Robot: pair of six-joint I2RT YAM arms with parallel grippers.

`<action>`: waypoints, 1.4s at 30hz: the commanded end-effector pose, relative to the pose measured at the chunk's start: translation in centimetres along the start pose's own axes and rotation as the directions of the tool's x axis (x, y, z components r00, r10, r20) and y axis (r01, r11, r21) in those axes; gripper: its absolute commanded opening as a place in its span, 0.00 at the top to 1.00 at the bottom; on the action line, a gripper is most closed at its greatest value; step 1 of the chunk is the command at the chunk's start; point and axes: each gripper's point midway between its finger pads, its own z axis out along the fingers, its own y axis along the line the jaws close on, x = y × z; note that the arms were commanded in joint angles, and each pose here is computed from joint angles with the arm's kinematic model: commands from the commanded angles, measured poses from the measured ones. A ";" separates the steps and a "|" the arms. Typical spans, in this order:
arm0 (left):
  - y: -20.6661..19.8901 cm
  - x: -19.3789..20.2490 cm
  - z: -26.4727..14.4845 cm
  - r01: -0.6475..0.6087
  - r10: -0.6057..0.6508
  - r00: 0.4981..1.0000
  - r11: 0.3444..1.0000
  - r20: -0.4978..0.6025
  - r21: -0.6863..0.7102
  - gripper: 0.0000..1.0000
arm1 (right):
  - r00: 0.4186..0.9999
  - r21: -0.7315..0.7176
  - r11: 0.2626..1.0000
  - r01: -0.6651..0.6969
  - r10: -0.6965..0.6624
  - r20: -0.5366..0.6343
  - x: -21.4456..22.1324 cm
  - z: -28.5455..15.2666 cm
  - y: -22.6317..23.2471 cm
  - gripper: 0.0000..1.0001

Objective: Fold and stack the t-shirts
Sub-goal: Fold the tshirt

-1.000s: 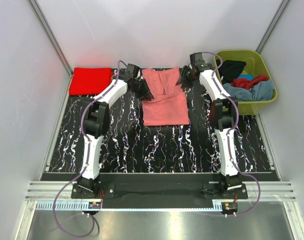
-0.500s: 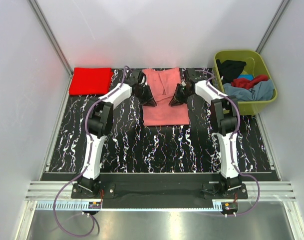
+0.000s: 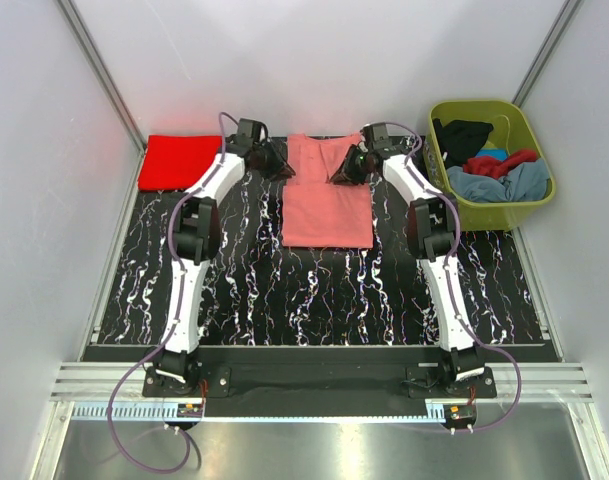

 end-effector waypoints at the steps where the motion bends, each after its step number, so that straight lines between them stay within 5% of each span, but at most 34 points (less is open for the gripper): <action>1: -3.2 -5.1 -2.2 0.002 -0.016 0.987 0.996 0.162 0.085 0.76 | 0.994 -0.039 0.999 -0.025 0.029 0.104 -4.6 -1.2 0.3 0.74; 7: -4.5 -2.8 -3.8 -0.028 0.015 0.992 0.994 0.122 0.108 0.77 | 0.988 -0.092 0.995 0.038 -0.024 0.149 -6.6 -4.7 3.2 0.73; 13: -4.1 1.9 -4.9 -0.057 0.049 0.997 0.990 0.066 0.130 0.76 | 0.995 -0.096 0.995 0.037 -0.028 0.096 -4.7 -8.1 3.5 0.60; 23: 0.3 2.2 1.0 -0.032 0.033 0.999 0.995 -0.003 0.097 0.77 | 0.999 -0.022 0.999 -0.030 0.031 0.037 -2.9 -5.6 -5.4 0.64; 26: -0.2 1.5 -0.8 -0.080 0.080 0.997 0.993 0.006 0.087 0.77 | 0.996 0.033 0.997 -0.066 0.064 0.056 -3.8 -5.6 -9.0 0.64; 33: -4.4 4.4 -9.3 -0.170 0.168 0.985 0.979 0.030 0.111 0.74 | 0.998 0.031 0.999 -0.007 0.005 0.059 -4.4 -10.8 -5.4 0.59; 38: -6.0 8.7 -11.5 -0.213 0.218 0.976 0.966 -0.014 0.148 0.73 | 0.999 0.033 0.999 0.018 -0.020 0.044 -3.2 -15.3 -1.9 0.48; 42: -4.1 12.4 -10.2 -0.186 0.201 0.975 0.972 -0.093 0.143 0.73 | 0.996 -0.169 0.986 0.001 -0.016 -0.083 1.2 -16.9 3.4 0.52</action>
